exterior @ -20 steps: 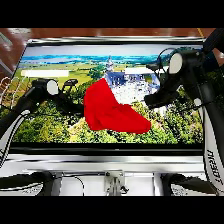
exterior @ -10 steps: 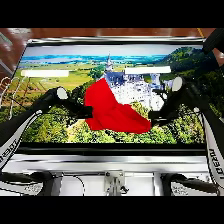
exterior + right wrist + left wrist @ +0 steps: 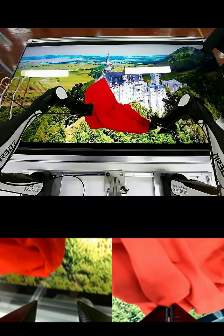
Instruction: Fold the shirts.
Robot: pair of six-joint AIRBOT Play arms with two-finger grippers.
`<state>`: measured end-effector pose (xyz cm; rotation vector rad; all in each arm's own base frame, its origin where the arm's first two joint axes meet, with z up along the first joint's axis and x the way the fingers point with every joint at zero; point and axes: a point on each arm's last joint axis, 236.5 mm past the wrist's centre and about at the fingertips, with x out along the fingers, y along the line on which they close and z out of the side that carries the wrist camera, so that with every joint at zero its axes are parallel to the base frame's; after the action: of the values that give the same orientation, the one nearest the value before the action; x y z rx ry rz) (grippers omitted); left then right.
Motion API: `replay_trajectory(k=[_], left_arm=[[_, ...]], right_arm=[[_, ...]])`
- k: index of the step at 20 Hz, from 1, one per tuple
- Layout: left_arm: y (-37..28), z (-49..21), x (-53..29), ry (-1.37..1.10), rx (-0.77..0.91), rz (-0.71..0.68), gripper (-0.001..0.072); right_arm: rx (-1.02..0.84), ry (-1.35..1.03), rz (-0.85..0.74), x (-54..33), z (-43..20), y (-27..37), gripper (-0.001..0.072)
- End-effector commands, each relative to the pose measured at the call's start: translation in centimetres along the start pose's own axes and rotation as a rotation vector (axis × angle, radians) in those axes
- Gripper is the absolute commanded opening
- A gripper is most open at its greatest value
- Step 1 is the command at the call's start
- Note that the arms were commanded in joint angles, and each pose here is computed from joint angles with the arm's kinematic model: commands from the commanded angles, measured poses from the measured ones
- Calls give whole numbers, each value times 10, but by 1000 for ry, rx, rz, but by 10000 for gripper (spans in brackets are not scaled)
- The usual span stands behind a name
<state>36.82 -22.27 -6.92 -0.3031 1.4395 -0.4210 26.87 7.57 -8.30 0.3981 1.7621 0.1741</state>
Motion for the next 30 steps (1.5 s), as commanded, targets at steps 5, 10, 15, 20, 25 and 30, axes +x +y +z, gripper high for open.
replay_trajectory(k=[5,10,15,20,25,30], left_arm=[[-15,24,-36,-146,99,-3,29],[-32,43,-74,-266,190,-6,28],[-129,100,-268,-723,433,-55,29],[-221,47,-516,-1255,622,-143,29],[-217,4,-513,-1151,666,-118,29],[-158,1,-379,-672,604,-9,29]], right_arm=[[98,-135,80,55,42,28,606],[-18,-249,141,26,66,63,70],[-525,-856,136,-213,76,155,70],[-640,-1698,295,-492,-81,212,70],[-695,-1668,354,-488,-178,208,70],[-688,-1051,154,-347,-167,168,72]])
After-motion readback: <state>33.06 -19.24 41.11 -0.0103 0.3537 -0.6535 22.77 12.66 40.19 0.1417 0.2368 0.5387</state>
